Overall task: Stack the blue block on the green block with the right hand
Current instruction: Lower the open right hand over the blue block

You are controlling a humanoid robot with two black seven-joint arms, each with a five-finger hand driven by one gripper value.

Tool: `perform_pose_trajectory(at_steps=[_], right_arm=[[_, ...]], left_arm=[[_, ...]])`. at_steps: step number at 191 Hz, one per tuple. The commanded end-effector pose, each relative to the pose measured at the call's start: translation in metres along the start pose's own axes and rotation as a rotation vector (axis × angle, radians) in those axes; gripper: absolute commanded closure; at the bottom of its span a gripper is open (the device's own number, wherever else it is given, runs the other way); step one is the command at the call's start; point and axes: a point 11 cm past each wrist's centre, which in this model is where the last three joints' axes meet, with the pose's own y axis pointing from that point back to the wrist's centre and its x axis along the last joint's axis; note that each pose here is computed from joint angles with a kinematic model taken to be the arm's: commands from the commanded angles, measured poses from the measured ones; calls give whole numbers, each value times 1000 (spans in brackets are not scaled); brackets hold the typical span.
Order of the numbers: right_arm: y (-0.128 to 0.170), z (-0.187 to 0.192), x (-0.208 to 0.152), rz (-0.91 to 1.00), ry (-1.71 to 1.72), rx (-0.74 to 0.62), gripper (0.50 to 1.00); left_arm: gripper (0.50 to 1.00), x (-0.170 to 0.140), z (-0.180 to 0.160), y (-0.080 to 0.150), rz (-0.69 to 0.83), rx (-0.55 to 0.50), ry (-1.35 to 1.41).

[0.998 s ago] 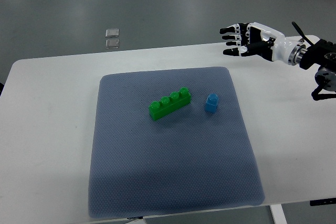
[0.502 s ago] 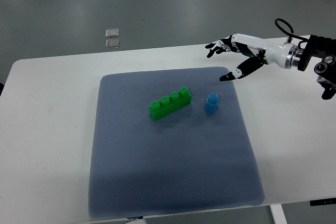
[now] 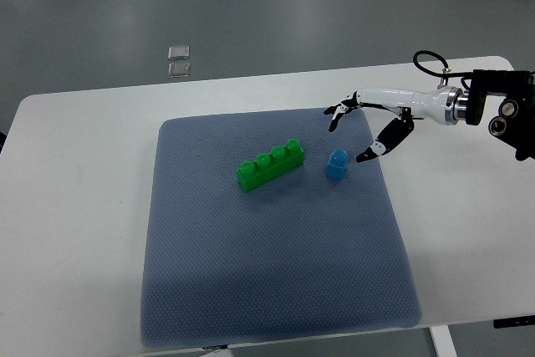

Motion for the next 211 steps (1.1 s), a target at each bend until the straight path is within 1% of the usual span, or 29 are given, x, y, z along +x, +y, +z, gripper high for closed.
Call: perform_pose_trajectory(at_steps=[1,49,72,98,122,165,211], right_arm=[[-9,-5,-5,-26,56,1,585],[-27,-14,-14,-30,126,18,585],[-36,-11,-28,-57,213,1,587],[-37,-2,-38,-69,309,-24,587],[-35,6,-30,-54,365,-60,587],[-31,10,-22,-31,398,-75,587],[-36,10,-35,-64,410,-69,593]], left_arm=[[500,0,0,0,0,0,0],[500,0,0,0,0,0,0],[500,0,0,0,0,0,0],[500,0,0,0,0,0,1],[500,0,0,0,0,0,0],[500,0,0,0,0,0,0],[500,0,0,0,0,0,0]])
